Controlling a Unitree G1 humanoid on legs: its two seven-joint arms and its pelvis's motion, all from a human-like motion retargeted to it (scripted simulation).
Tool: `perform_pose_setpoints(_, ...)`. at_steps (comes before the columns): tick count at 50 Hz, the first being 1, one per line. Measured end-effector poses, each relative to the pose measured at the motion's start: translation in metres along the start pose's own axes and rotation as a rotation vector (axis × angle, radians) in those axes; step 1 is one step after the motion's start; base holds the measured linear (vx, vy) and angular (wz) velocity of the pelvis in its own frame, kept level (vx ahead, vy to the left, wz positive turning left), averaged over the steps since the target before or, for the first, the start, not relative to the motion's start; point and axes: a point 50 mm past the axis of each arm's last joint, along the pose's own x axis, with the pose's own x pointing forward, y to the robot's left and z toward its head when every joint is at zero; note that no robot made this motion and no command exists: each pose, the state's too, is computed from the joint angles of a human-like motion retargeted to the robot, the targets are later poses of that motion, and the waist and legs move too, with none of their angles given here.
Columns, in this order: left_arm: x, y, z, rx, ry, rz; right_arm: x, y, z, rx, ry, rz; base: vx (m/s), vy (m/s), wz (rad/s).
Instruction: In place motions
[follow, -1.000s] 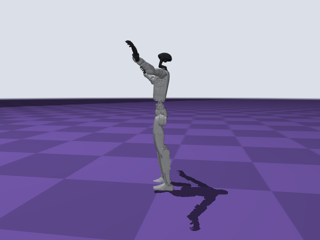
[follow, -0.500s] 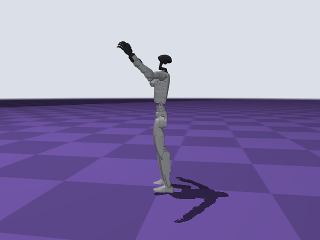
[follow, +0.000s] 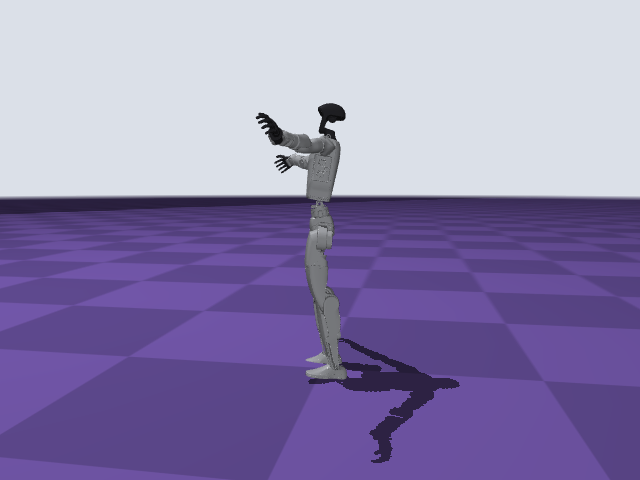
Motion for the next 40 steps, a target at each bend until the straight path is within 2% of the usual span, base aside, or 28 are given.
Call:
perform_pose_setpoints(3, -0.02, -0.024, -0.1, -0.199, 0.484, -0.54, -0.008, 0.025, -0.105, 0.249, 0.434, 0.42, 0.0, 0.0, 0.0)
perform_pose_setpoints(5, -0.043, -0.03, -0.147, -0.485, 0.616, -0.827, -0.026, 0.033, -0.162, 0.428, 0.595, 0.519, 0.0, 0.0, 0.0)
perform_pose_setpoints(8, -0.09, -0.045, -0.205, -0.945, 0.773, -0.894, -0.059, 0.056, -0.236, 0.592, 0.76, 0.486, 0.0, 0.0, 0.0)
perform_pose_setpoints(10, -0.127, -0.051, -0.242, -1.141, 0.873, -0.843, -0.09, 0.075, -0.281, 0.634, 0.865, 0.464, 0.0, 0.0, 0.0)
perform_pose_setpoints(12, -0.172, -0.053, -0.279, -1.215, 1.019, -0.778, -0.127, 0.096, -0.318, 0.607, 0.981, 0.476, 0.0, 0.0, 0.0)
perform_pose_setpoints(14, -0.222, -0.05, -0.312, -1.189, 1.187, -0.742, -0.169, 0.11, -0.351, 0.551, 1.105, 0.521, 0.0, 0.0, 0.0)
perform_pose_setpoints(17, -0.302, -0.033, -0.35, -0.985, 1.448, -0.78, -0.231, 0.125, -0.385, 0.46, 1.244, 0.635, 0.0, 0.0, 0.0)
perform_pose_setpoints(21, -0.395, -0.002, -0.373, -0.566, 1.722, -1.01, -0.294, 0.149, -0.401, 0.289, 1.326, 0.818, -0.12, -0.01, -0.1)
perform_pose_setpoints(24, -0.438, 0.008, -0.371, -0.293, 1.807, -1.267, -0.327, 0.173, -0.397, 0.135, 1.327, 0.985, -0.17, -0.03, -0.16)
perform_pose_setpoints(27, -0.456, 0.002, -0.363, -0.058, 1.743, -1.561, -0.347, 0.198, -0.383, -0.025, 1.225, 1.241, -0.12, -0.04, -0.06)
perform_pose_setpoints(30, -0.45, -0.016, -0.356, 0.247, 1.505, -1.851, -0.354, 0.222, -0.366, -0.237, 1.02, 1.519, -0.07, -0.02, -0.05)
perform_pose_setpoints(33, -0.414, -0.038, -0.351, 0.657, 1.111, -2.035, -0.348, 0.239, -0.349, -0.544, 0.731, 1.755, 0.0, 0.0, 0.0)
perform_pose_setpoints(37, -0.356, -0.072, -0.332, 1.101, 0.555, -2.024, -0.319, 0.253, -0.323, -1.042, 0.26, 1.885, -0.02, 0.0, 0.03)
perform_pose_setpoints(40, -0.319, -0.09, -0.313, 1.281, 0.287, -1.914, -0.292, 0.261, -0.301, -1.344, -0.088, 1.789, -0.07, 0.01, 0.13)
